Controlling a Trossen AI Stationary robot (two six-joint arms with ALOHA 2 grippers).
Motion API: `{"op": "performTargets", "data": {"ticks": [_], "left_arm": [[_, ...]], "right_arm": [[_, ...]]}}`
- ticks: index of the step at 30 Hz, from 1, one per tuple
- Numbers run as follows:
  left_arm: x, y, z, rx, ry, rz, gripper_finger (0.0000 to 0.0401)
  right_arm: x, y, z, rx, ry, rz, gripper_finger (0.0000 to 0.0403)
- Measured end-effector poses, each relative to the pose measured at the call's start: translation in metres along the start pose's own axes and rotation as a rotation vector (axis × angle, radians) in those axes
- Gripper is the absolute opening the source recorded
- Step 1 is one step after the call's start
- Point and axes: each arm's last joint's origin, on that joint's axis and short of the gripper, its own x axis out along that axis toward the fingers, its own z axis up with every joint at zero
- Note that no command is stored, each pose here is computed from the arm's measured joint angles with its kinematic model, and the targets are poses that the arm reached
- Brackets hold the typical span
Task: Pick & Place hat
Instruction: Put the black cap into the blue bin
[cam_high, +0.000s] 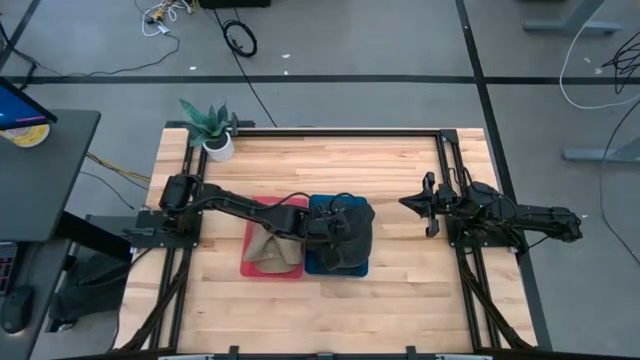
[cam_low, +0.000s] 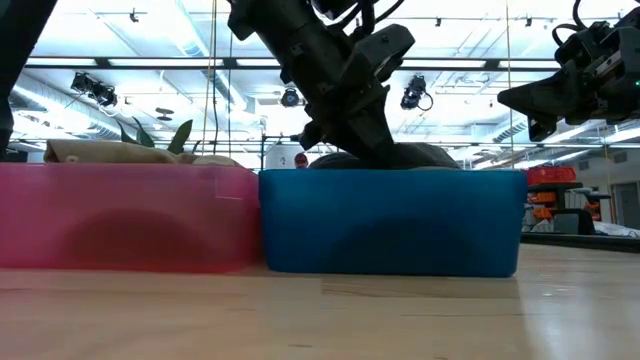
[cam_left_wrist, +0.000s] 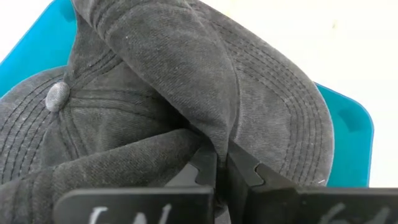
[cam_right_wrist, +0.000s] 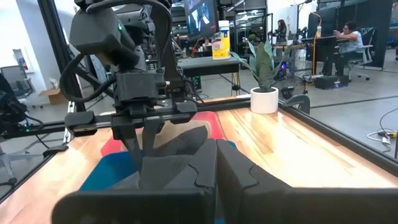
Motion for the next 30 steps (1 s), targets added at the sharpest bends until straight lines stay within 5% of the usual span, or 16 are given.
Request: {"op": "performTargets", "data": {"ticks": [14,30], "left_arm": [[0.003,0.005,0.001,0.033,0.016,-0.025,0.0044],[-0.041,0.005,0.015,0.052,-0.017,-0.094,0.023]], "right_arm": [[0.0,0.0,0.0,0.0,0.001,0.0,0.0009],[0.0,0.0,0.0,0.0,0.001,0.0,0.0009]]}}
